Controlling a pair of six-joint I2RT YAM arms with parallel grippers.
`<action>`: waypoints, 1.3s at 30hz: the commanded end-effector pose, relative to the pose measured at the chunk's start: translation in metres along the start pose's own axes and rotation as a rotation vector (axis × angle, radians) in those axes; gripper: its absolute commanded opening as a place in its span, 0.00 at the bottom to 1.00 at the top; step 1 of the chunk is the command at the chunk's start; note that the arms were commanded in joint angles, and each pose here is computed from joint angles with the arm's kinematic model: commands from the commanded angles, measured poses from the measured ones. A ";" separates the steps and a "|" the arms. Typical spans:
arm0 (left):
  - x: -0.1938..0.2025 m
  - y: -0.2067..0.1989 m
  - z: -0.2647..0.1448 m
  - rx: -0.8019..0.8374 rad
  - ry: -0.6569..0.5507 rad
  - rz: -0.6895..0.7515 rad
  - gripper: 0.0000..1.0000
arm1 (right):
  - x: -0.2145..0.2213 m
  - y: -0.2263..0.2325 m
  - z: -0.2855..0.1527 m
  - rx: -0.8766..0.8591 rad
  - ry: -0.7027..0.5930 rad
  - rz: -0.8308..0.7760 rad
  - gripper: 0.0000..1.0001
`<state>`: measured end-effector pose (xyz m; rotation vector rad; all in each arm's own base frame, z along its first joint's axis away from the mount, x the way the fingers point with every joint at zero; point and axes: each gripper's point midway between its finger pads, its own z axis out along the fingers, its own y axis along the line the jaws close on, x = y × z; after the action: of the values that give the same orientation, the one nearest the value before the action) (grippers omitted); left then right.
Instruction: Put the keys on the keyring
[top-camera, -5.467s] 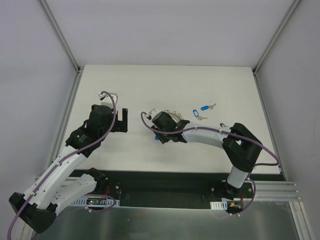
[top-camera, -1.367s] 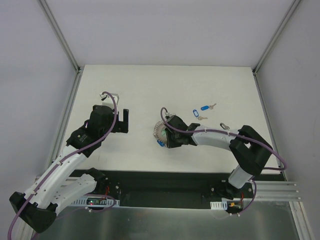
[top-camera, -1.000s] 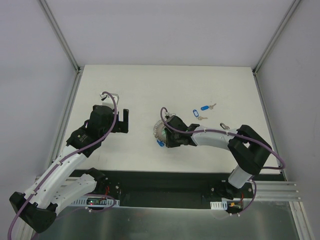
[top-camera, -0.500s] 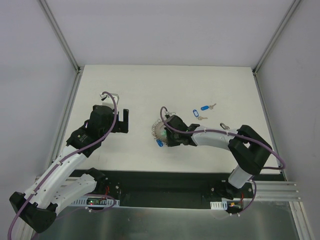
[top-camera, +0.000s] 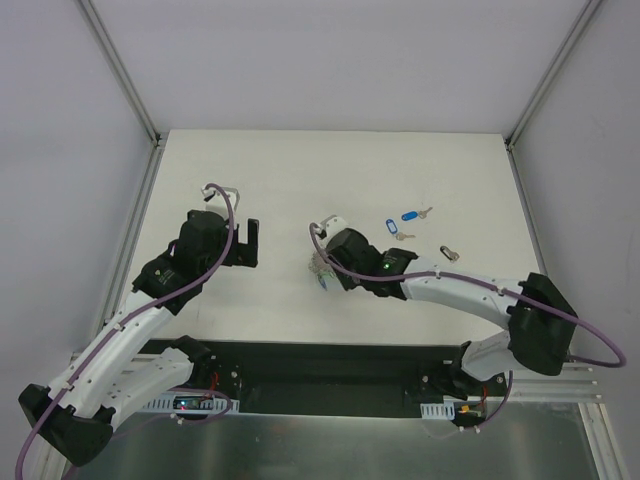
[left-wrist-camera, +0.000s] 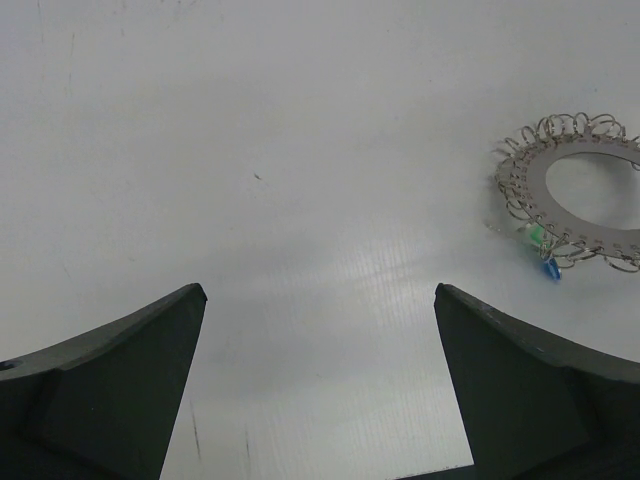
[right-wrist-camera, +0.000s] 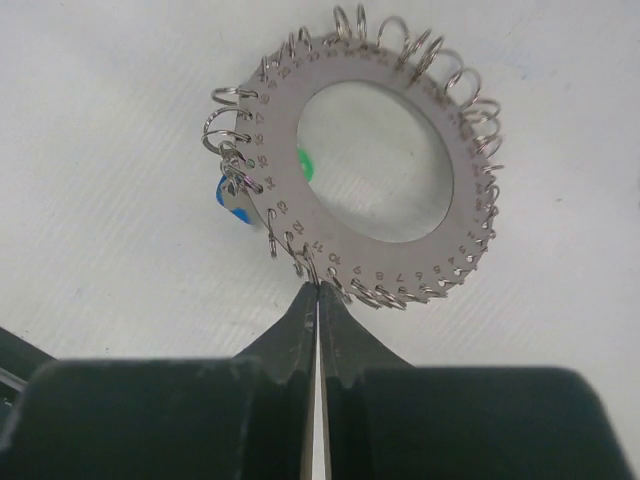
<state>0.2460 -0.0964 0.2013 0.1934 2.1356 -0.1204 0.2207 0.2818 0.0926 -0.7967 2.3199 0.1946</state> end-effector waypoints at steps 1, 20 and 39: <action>-0.012 -0.007 -0.006 0.057 -0.059 -0.006 0.99 | -0.050 -0.011 -0.037 0.002 -0.218 -0.078 0.01; -0.072 -0.112 -0.073 0.738 -0.419 0.203 0.95 | -0.140 0.016 -0.139 -0.474 -0.872 -0.179 0.01; -0.066 -0.171 -0.066 1.140 -0.394 0.417 0.88 | -0.116 0.020 -0.138 -0.773 -0.885 -0.306 0.01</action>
<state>0.2139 -0.2547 0.2900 1.0141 1.5334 -0.9605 0.2146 0.3093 0.2404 -1.0483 1.4276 1.0717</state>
